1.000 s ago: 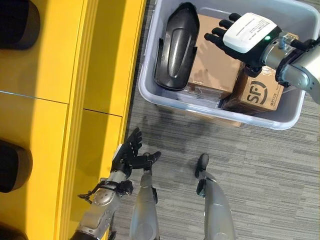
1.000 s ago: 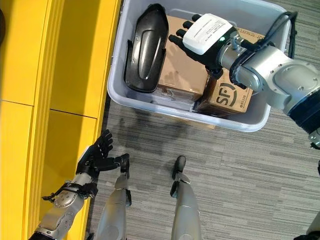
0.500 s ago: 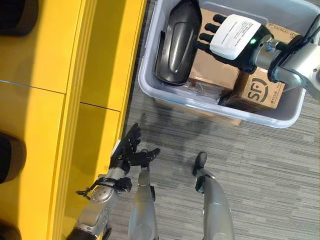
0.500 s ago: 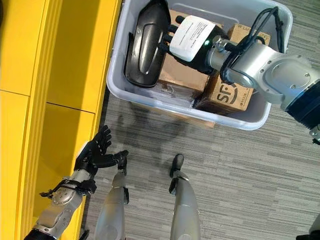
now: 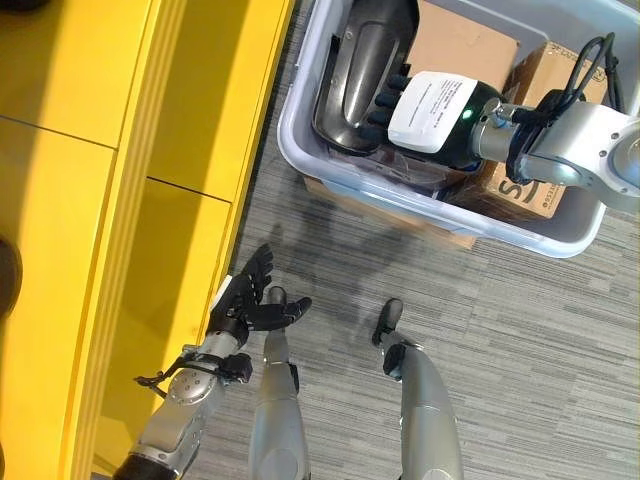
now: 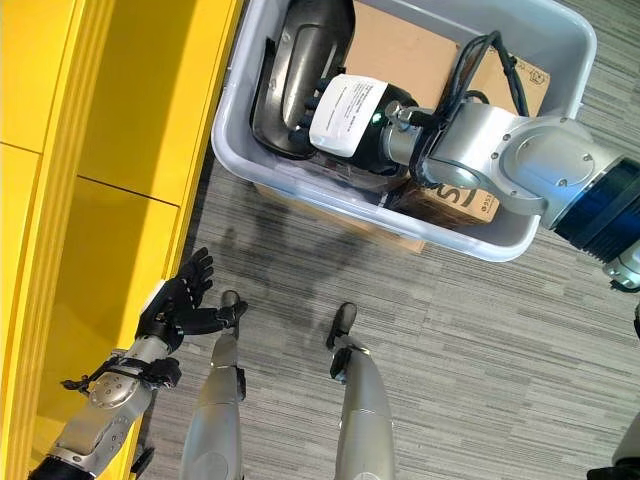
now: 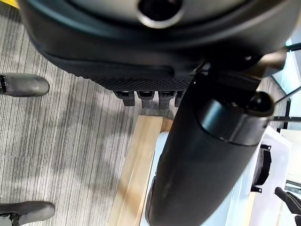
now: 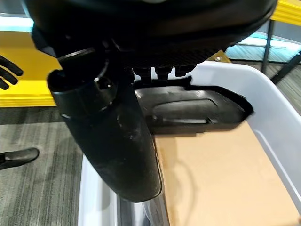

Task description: Move parts from the plastic box to the shelf.

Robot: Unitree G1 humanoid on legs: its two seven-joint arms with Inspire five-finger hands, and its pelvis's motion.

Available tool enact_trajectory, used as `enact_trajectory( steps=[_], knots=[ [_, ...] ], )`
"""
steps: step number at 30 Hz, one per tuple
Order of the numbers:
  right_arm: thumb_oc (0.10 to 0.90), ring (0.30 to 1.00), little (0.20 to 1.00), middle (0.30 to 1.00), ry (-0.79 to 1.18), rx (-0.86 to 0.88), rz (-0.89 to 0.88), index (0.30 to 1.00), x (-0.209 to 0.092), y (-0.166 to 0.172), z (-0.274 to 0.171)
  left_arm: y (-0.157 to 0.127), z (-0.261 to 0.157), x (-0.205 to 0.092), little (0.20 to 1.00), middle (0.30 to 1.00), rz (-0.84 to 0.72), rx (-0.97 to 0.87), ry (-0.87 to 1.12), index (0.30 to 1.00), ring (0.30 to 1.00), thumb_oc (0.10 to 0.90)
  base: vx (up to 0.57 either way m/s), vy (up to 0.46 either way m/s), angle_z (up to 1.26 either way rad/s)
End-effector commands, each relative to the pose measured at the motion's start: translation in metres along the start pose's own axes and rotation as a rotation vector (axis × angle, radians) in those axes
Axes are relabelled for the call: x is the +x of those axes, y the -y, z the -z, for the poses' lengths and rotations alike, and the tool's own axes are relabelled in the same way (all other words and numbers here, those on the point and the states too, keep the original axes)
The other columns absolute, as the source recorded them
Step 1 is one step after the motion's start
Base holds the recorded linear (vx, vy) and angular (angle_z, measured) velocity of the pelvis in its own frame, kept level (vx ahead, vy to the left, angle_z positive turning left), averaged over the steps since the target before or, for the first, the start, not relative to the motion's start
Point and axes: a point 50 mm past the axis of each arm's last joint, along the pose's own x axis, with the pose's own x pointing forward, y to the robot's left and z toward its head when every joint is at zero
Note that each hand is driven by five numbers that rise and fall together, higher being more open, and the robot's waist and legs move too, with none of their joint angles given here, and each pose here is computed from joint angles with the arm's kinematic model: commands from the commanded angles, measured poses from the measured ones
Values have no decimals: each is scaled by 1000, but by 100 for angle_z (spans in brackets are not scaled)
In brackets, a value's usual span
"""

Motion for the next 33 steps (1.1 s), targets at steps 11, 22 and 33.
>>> enact_trajectory(
  steps=[11, 22, 33],
  knots=[
    [900, 1000, 1000, 1000, -70, -92, 51, 1000, -15, 35, 26, 3, -27, -8, 1000, 1000, 97, 76, 124, 1000, 1000, 900, 20, 1, 7],
    [900, 1000, 1000, 1000, -102, -101, 28, 1000, -15, 31, 33, 2, -29, -8, 1000, 1000, 111, 90, 128, 1000, 1000, 900, 12, 2, 3],
    [900, 1000, 1000, 1000, -207, -96, -43, 1000, -21, 10, 54, 3, -30, -9, 1000, 1000, 124, 100, 125, 1000, 1000, 900, 2, 1, 2]
  ],
)
